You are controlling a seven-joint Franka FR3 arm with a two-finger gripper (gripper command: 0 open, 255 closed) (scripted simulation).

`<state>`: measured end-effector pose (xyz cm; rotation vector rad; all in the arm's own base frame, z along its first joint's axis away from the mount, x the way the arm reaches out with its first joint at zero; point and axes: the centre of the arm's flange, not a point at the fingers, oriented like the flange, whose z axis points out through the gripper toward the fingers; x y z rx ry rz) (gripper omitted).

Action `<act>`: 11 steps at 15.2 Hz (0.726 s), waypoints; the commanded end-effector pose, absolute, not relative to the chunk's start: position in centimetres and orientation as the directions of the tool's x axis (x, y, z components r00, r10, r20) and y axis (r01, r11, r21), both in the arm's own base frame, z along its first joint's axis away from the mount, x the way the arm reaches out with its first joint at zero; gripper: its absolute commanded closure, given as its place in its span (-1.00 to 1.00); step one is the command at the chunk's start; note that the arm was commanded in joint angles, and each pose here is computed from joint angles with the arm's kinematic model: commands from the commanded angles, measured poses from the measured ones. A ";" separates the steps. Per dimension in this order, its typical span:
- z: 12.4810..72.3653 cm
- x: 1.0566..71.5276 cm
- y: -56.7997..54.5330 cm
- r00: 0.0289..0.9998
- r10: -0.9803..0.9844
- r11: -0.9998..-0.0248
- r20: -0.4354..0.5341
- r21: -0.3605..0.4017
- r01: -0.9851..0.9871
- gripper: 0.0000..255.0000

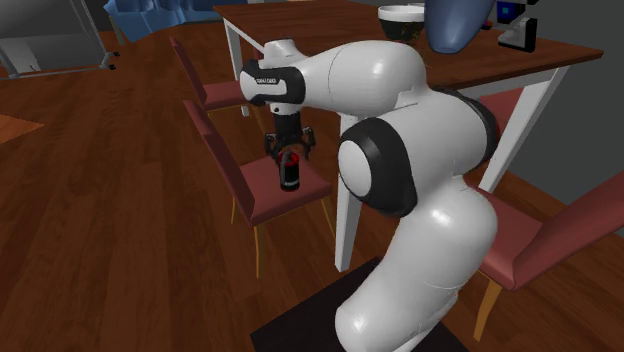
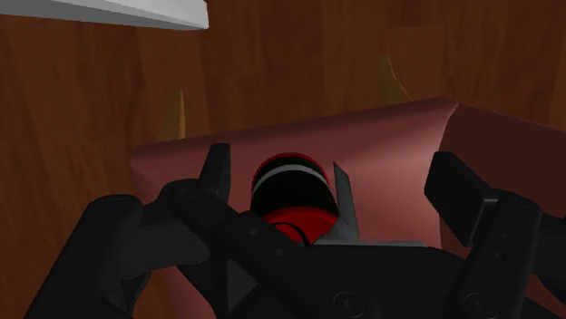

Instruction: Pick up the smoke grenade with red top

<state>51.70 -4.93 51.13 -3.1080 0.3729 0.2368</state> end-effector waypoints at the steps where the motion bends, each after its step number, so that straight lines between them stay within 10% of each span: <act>1: 50.5 54.6 -6.0 0.948 -0.272 -0.961 -0.164 0.005 -0.275 -1.00; 11: 46.1 62.0 -9.6 0.904 -0.374 -0.922 -0.208 -0.025 -0.387 -1.00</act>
